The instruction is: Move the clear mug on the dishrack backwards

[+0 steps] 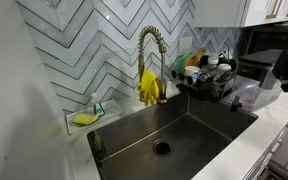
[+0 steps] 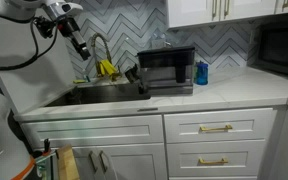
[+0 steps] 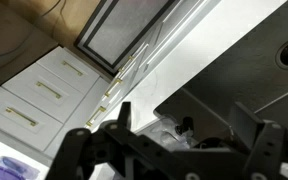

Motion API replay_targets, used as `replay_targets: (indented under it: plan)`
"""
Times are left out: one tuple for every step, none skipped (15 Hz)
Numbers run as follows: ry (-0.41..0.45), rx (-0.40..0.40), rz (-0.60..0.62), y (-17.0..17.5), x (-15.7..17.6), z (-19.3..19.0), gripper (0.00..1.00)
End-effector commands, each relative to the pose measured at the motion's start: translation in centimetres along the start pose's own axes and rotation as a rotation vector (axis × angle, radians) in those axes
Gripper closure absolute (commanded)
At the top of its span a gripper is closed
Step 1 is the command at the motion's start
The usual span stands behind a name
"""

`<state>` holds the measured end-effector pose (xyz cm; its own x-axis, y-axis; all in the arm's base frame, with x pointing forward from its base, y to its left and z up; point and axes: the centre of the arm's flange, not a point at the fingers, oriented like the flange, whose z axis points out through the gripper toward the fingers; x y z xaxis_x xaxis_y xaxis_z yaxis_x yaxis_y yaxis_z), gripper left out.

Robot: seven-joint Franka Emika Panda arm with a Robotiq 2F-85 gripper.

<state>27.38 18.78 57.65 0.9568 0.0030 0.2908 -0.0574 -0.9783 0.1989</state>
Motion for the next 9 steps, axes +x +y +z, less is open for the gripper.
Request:
replay_targets:
  plan:
    - [0.0, 0.0, 0.0, 0.0, 0.0, 0.0, 0.0]
    - [0.0, 0.0, 0.0, 0.0, 0.0, 0.0, 0.0]
    - [0.0, 0.0, 0.0, 0.0, 0.0, 0.0, 0.0]
    - [0.0, 0.0, 0.0, 0.0, 0.0, 0.0, 0.0]
    - [0.0, 0.0, 0.0, 0.0, 0.0, 0.0, 0.0]
    - [0.0, 0.0, 0.0, 0.0, 0.0, 0.0, 0.0]
    - [0.0, 0.0, 0.0, 0.0, 0.0, 0.0, 0.0]
    - [0.0, 0.0, 0.0, 0.0, 0.0, 0.0, 0.0]
    - [-0.025, 0.038, 0.022, -0.5, 1.7, 0.0, 0.0]
